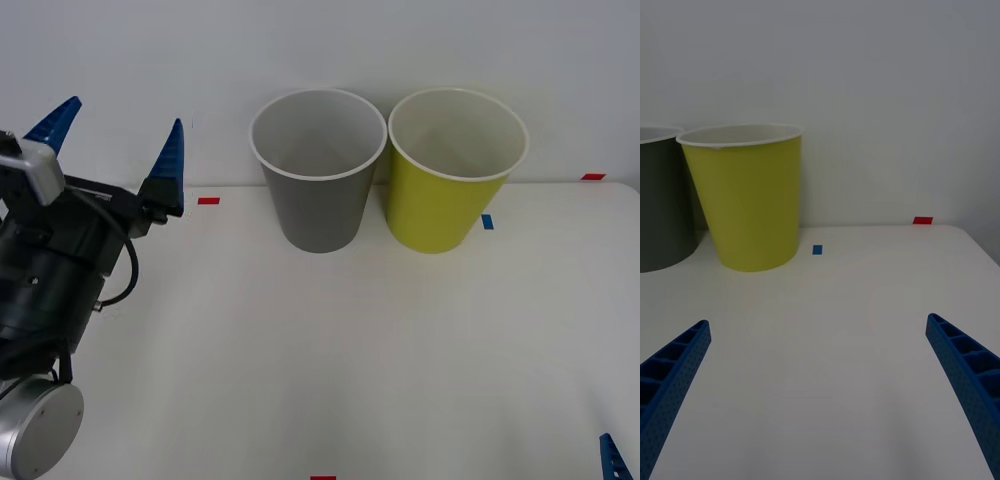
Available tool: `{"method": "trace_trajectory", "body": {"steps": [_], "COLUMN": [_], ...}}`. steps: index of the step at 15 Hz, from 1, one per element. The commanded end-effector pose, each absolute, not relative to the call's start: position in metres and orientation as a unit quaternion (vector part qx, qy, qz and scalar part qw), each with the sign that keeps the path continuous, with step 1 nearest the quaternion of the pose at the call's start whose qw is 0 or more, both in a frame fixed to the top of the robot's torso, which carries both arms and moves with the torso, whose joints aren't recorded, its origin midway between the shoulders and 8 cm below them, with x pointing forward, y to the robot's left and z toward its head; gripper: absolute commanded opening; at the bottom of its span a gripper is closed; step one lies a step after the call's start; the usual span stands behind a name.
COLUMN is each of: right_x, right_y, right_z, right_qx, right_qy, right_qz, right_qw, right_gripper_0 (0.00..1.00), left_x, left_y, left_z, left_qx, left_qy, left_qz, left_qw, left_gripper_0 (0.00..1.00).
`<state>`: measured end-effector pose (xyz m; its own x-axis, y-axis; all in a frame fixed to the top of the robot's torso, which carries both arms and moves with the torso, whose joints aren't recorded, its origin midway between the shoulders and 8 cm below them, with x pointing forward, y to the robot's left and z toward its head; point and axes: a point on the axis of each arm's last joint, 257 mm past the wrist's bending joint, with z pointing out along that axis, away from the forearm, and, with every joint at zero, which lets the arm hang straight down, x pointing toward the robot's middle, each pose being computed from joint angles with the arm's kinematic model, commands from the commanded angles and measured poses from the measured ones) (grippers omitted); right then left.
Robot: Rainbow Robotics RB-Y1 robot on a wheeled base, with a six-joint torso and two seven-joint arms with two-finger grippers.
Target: Put cans in the gray bin and PET bottles in the light green bin.
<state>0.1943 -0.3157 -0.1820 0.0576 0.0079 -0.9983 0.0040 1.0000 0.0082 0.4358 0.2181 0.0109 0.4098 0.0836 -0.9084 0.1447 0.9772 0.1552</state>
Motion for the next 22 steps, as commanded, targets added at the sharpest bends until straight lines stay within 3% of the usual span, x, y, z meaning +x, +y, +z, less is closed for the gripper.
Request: {"method": "trace_trajectory", "body": {"steps": [1,8,17,22], "right_x": [0.194,0.194,0.194,0.194], "right_y": [-0.316,-0.316,-0.316,-0.316], "right_z": [-0.182,-0.182,-0.182,-0.182], "right_qx": [0.004,0.004,0.004,0.004], "right_qy": [0.686,0.686,0.686,0.686], "right_qz": [0.001,0.001,0.001,0.001], "right_qw": [0.727,0.727,0.727,0.727], "right_gripper_0": [1.00,1.00,1.00,1.00], "left_x": [0.409,0.352,0.326,0.290], "left_y": [0.243,0.272,0.283,0.280], "left_z": [-0.017,-0.072,-0.105,-0.124], "left_qx": [0.079,0.060,0.037,0.038], "left_qy": [0.548,0.577,0.612,0.603], "left_qz": [-0.004,0.018,0.028,0.017], "left_qw": [0.833,0.814,0.789,0.796], "left_gripper_0": [1.00,1.00,1.00,1.00]}}
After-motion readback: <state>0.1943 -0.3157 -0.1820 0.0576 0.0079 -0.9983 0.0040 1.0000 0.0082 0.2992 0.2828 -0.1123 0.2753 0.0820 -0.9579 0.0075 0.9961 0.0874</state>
